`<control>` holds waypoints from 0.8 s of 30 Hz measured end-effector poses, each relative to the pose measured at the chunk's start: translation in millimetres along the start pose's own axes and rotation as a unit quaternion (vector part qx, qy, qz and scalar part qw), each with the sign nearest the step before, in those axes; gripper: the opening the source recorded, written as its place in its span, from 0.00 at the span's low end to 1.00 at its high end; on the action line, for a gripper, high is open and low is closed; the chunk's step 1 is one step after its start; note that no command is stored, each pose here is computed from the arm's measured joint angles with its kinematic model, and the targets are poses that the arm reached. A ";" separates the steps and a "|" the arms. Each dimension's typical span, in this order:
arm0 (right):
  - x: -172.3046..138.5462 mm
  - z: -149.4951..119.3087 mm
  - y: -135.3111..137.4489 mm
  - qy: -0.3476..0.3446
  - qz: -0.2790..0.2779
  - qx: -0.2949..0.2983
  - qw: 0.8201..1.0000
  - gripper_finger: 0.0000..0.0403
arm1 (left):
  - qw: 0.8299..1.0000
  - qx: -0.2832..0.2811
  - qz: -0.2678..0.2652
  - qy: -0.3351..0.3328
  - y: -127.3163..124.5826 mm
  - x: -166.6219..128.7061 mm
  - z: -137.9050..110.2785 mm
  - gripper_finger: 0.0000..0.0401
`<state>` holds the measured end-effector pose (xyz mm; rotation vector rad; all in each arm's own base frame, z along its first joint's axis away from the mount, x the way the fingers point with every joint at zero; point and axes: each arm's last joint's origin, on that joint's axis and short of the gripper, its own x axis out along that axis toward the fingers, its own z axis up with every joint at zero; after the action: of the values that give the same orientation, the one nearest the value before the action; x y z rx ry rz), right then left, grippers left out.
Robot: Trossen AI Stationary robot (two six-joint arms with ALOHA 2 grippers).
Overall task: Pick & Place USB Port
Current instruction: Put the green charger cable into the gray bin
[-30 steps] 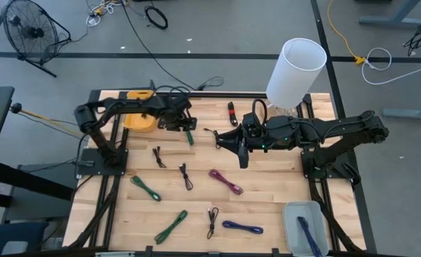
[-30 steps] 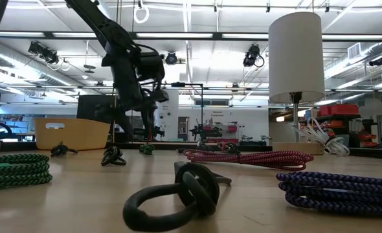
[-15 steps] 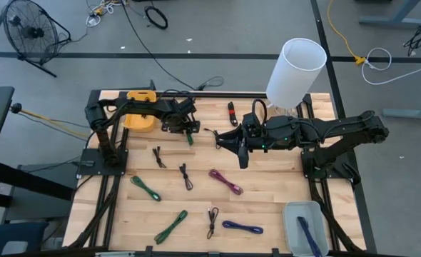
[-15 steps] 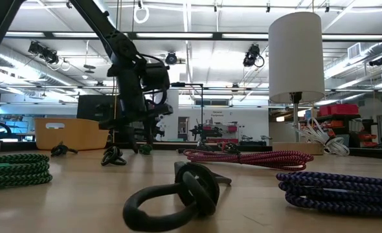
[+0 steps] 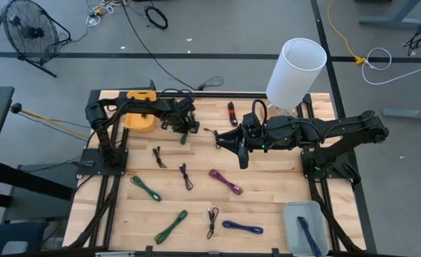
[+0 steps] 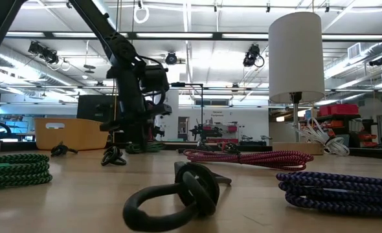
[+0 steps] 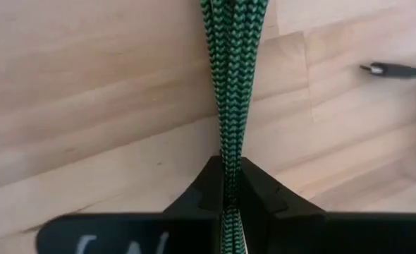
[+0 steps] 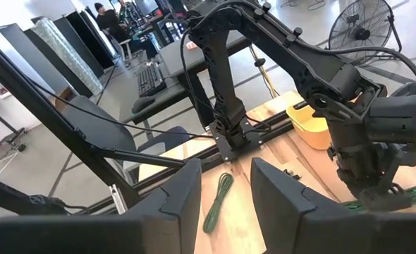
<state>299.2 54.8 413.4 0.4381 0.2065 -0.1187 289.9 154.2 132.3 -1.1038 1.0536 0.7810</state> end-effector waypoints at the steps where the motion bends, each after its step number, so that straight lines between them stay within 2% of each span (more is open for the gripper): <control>1: 0.0 0.0 0.1 0.000 0.000 0.000 1.000 0.30 | 1.000 0.012 -0.011 0.004 -0.9 -3.5 -1.1 0.05; 3: 0.0 0.0 0.0 0.000 0.000 0.000 1.000 0.30 | 0.999 0.032 -0.032 0.007 -4.9 -16.0 -5.2 0.05; 8: 0.0 0.0 0.0 0.000 -0.001 0.000 1.000 0.30 | 0.987 0.096 -0.107 -0.070 -19.3 -78.8 -13.6 0.05; 12: 0.0 -0.3 -0.2 0.002 -0.001 -0.001 1.000 0.30 | 0.955 0.143 -0.198 -0.167 -27.5 -143.4 -28.2 0.05; 14: 0.0 -0.2 -0.3 0.002 -0.002 -0.001 1.000 0.30 | 0.935 0.161 -0.243 -0.203 -28.3 -172.2 -39.6 0.05; 17: 0.0 -0.3 -0.3 0.002 -0.002 -0.001 1.000 0.30 | 0.894 0.191 -0.319 -0.251 -30.6 -210.9 -58.8 0.05; 20: 0.0 -0.2 -0.3 0.002 -0.002 -0.001 1.000 0.30 | 0.846 0.221 -0.388 -0.292 -33.4 -242.7 -79.7 0.05; 24: 0.0 0.1 -0.1 0.000 -0.001 0.000 1.000 0.30 | 0.783 0.253 -0.464 -0.327 -39.3 -270.5 -103.7 0.05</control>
<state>299.2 54.6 413.4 0.4379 0.2062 -0.1202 207.6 44.0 390.2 -0.6495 0.0223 0.0159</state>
